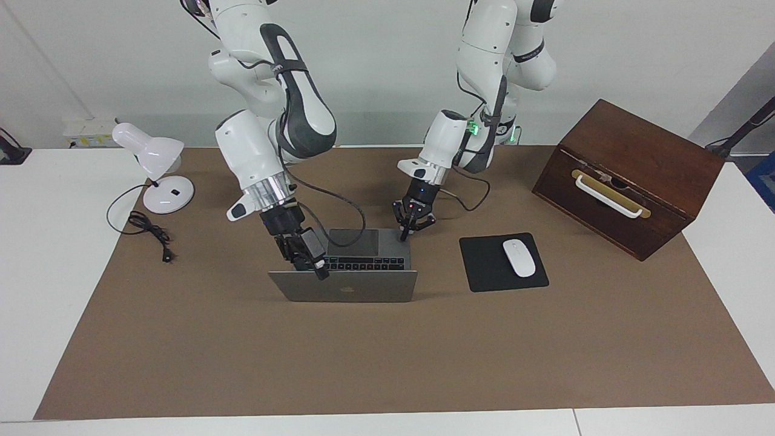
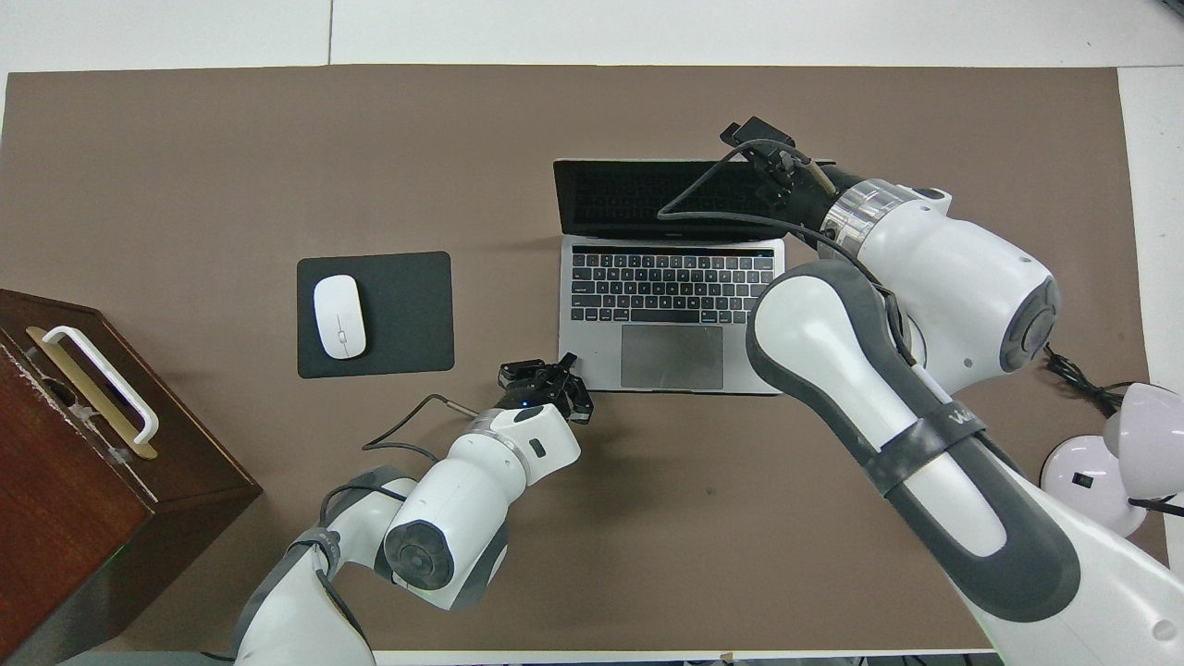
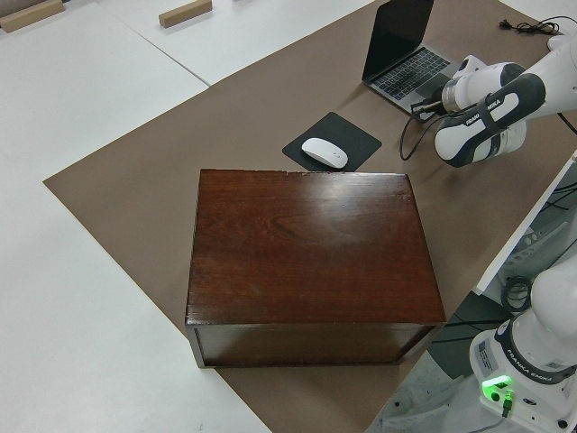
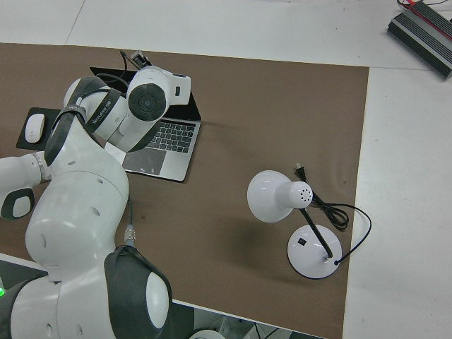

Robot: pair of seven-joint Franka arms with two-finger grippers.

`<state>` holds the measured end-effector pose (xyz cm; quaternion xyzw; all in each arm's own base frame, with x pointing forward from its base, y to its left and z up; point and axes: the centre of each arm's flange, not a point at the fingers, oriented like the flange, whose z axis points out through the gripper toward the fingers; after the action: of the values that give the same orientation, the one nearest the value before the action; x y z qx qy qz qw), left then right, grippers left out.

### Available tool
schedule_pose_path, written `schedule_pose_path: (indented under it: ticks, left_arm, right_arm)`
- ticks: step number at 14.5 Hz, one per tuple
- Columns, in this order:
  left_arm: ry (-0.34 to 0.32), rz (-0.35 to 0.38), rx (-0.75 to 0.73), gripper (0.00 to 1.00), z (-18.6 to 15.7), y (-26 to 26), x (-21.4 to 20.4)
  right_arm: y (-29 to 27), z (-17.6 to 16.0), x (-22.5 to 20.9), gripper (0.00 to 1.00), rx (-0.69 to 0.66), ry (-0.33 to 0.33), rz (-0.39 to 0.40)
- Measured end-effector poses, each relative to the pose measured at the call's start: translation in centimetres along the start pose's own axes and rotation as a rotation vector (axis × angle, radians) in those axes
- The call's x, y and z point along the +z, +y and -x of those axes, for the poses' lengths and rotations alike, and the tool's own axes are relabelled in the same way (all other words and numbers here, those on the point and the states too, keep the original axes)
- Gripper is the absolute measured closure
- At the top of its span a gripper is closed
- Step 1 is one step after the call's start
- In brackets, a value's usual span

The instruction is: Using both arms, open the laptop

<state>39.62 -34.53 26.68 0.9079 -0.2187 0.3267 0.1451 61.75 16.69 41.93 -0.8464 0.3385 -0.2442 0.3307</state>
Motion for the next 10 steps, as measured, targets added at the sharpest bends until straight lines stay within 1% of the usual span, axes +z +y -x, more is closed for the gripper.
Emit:
schedule_pose_path:
  ticks: [6,8,10]
  left_arm:
    - [0.0,0.0,0.0,0.99,0.0,0.0,0.0]
    - [0.0,0.0,0.0,0.99,0.0,0.0,0.0]
    - [0.0,0.0,0.0,0.99,0.0,0.0,0.0]
  right_arm:
    - [-1.4,-0.1,0.0,0.0,0.014,0.001,-0.03]
    - [-3.0,1.4,0.0,0.0,0.075,-0.023,-0.075]
    - [-6.4,4.2,-0.5,0.0,0.12,-0.062,-0.138]
